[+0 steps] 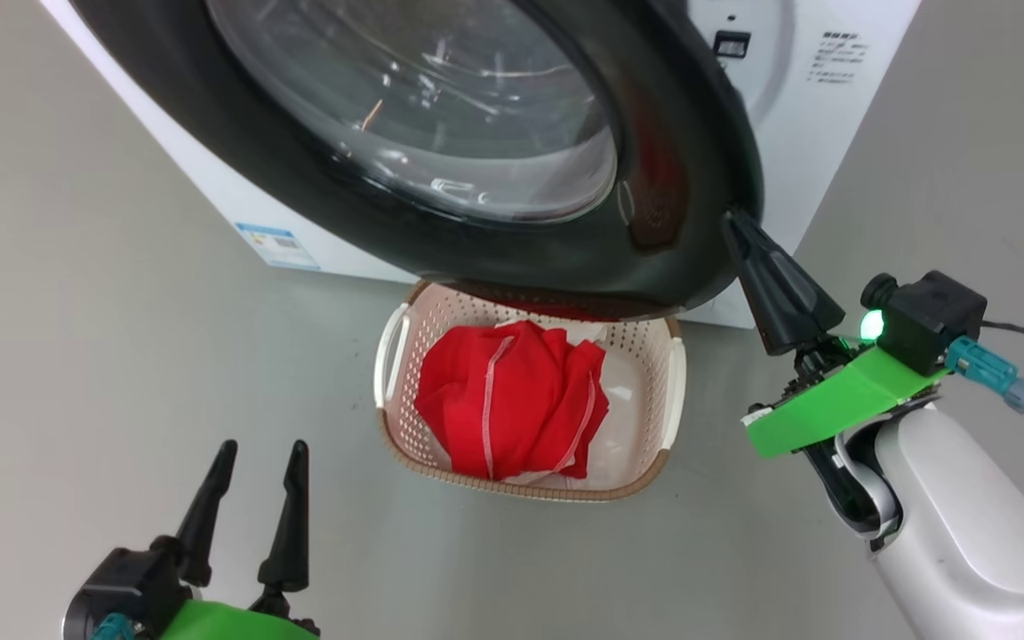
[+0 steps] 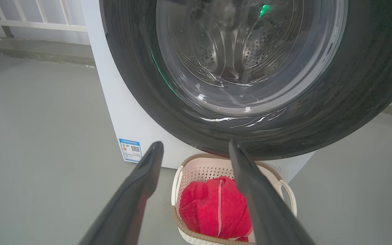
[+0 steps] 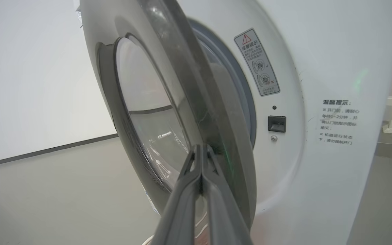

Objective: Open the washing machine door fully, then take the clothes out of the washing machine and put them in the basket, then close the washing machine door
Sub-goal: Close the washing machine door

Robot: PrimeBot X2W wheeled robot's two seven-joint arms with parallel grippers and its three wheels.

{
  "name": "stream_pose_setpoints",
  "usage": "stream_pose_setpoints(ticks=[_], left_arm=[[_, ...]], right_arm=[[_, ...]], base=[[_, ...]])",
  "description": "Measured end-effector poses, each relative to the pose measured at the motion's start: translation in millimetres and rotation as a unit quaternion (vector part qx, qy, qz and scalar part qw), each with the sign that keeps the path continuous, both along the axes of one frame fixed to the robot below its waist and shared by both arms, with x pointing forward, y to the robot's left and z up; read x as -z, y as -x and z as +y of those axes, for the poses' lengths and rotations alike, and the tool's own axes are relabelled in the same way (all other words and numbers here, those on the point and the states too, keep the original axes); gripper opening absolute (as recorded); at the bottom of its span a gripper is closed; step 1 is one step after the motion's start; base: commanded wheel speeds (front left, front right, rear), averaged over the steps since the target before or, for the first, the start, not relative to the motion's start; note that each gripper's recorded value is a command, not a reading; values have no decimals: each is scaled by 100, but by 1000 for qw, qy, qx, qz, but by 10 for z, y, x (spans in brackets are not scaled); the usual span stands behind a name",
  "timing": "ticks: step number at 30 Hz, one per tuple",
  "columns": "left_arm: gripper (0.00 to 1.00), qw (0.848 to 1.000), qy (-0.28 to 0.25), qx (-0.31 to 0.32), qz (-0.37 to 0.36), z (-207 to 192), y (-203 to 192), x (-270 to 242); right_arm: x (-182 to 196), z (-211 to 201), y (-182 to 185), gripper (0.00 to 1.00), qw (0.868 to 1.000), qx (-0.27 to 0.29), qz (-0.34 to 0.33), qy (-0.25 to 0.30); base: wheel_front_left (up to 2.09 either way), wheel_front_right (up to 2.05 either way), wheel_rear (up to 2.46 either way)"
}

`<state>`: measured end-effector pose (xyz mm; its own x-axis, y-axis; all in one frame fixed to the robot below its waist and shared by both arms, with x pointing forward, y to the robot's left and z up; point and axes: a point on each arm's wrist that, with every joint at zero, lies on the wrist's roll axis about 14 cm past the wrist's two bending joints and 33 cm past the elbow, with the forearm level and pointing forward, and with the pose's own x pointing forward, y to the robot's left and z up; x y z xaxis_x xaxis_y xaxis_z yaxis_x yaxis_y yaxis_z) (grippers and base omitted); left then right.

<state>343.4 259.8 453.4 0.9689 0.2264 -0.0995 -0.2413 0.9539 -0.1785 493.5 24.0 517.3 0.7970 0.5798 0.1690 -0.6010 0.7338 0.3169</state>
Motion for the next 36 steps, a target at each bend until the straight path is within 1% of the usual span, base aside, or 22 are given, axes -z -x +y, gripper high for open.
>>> stream_pose_setpoints(ticks=[9,28,36], left_arm=[[100,1000,3,0,9,10,-108,64],[100,1000,10,8,14,-7,-471,171],[100,1000,11,2,26,30,-473,249]], right_arm=[[116,99,-173,0,1000,-11,6,-6],[177,32,-865,0,999,18,-14,-34],[206,102,-964,0,998,16,-13,-53]], base=[[0,0,0],[0,0,0],[0,0,0]])
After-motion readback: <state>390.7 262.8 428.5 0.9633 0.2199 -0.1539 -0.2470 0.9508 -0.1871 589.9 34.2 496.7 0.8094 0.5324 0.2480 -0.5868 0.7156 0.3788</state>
